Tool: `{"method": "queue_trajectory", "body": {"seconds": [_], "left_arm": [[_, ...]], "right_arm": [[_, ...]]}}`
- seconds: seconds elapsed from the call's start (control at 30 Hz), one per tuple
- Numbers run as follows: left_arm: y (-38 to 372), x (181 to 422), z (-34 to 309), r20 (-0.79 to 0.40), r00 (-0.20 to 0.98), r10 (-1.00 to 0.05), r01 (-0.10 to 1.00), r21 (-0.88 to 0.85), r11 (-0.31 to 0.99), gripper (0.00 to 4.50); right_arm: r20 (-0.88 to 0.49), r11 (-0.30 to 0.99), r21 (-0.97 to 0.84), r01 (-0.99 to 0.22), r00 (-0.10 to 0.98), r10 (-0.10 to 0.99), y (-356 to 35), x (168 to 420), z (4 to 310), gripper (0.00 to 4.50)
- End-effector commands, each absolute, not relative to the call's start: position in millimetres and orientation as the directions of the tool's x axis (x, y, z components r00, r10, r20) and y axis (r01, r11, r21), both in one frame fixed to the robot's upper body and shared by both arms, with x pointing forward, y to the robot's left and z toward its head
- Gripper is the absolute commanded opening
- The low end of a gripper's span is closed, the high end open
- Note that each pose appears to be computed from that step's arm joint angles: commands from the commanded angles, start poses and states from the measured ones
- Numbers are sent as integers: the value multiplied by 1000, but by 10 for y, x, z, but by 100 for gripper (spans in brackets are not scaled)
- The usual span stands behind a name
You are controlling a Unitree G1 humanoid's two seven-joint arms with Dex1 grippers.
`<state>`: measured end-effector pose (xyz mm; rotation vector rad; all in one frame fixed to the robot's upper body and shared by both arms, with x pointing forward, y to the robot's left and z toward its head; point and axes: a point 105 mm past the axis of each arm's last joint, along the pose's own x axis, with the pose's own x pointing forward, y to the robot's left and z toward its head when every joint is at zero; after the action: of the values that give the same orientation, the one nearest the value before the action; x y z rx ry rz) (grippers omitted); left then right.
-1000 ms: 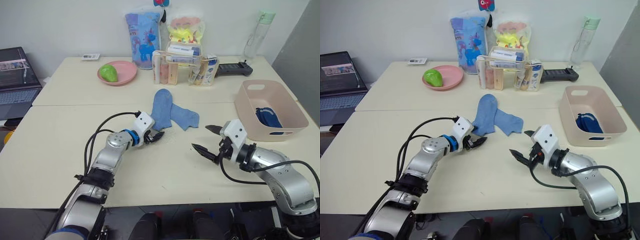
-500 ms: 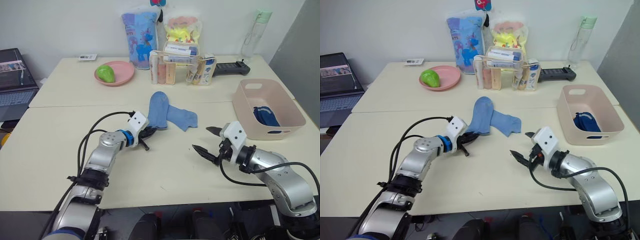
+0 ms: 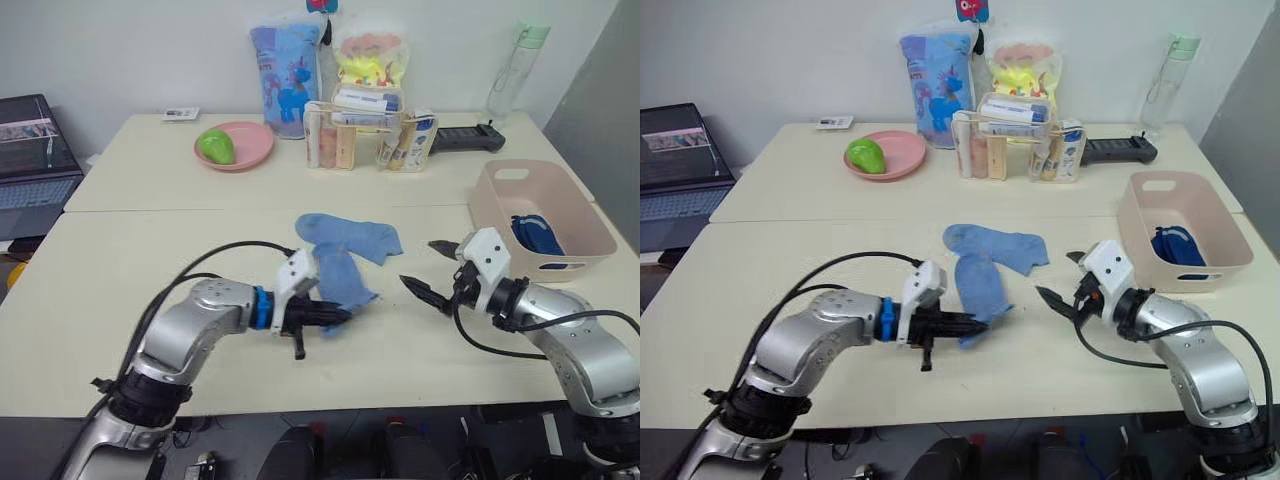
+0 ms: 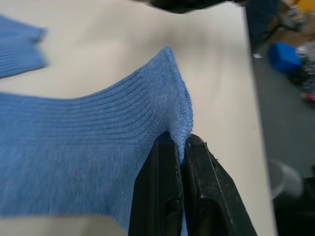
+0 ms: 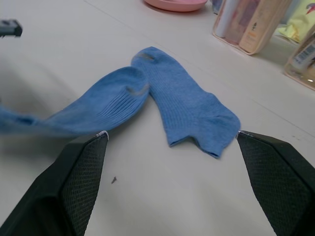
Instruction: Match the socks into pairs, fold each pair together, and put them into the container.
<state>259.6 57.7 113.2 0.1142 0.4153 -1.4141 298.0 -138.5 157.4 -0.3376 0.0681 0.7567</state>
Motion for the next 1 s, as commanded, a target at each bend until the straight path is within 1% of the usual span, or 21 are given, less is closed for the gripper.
{"method": "queue_trajectory", "body": {"seconds": [0.03, 0.1, 0.2, 0.27, 0.37, 0.5, 0.57, 0.7, 0.8, 0.83, 0.87, 0.93, 1.0], "left_arm": [[472, 2574, 1140, -333, 51, -942, 977, -177, 115, 48], [450, 2578, 1118, -333, 34, -942, 976, -190, 102, 96], [527, 2650, 1128, -335, 67, -940, 979, -159, 127, 192], [626, 2766, 1174, -322, 126, -938, 975, -134, 177, 255], [799, 3116, 1209, -308, 296, -904, 945, -44, 325, 350], [906, 3584, 1227, -288, 481, -828, 874, 86, 478, 350], [888, 3767, 1182, -295, 538, -790, 841, 126, 526, 350], [827, 3885, 1087, -314, 552, -772, 832, 150, 534, 350], [796, 3906, 976, -348, 545, -763, 836, 154, 526, 350], [796, 3901, 956, -354, 540, -764, 839, 154, 521, 311], [803, 3899, 952, -355, 537, -765, 841, 152, 520, 289], [816, 3895, 956, -354, 535, -767, 842, 151, 517, 233], [833, 3890, 955, -356, 533, -768, 843, 149, 516, 161]], "right_arm": [[-138, 680, -318, -660, 742, 656, -1446, 2990, 1729, 450], [-143, 681, -322, -658, 745, 652, -1474, 2991, 1729, 450], [-154, 676, -323, -662, 741, 653, -1493, 2976, 1720, 450], [-174, 661, -317, -680, 727, 664, -1488, 2946, 1693, 450], [-240, 592, -288, -753, 655, 716, -1414, 2813, 1570, 450], [-394, 412, -268, -871, 490, 778, -1251, 2556, 1236, 450], [-424, 372, -230, -899, 437, 793, -1184, 2486, 1099, 450], [-448, 333, -185, -925, 380, 809, -1106, 2411, 970, 450], [-485, 293, -171, -941, 339, 806, -1078, 2361, 829, 450], [-500, 280, -169, -945, 327, 802, -1081, 2345, 786, 409], [-515, 268, -188, -945, 327, 793, -1096, 2351, 750, 388], [-524, 264, -201, -943, 331, 785, -1116, 2366, 714, 324], [-515, 272, -207, -940, 341, 786, -1125, 2395, 717, 243]]}}
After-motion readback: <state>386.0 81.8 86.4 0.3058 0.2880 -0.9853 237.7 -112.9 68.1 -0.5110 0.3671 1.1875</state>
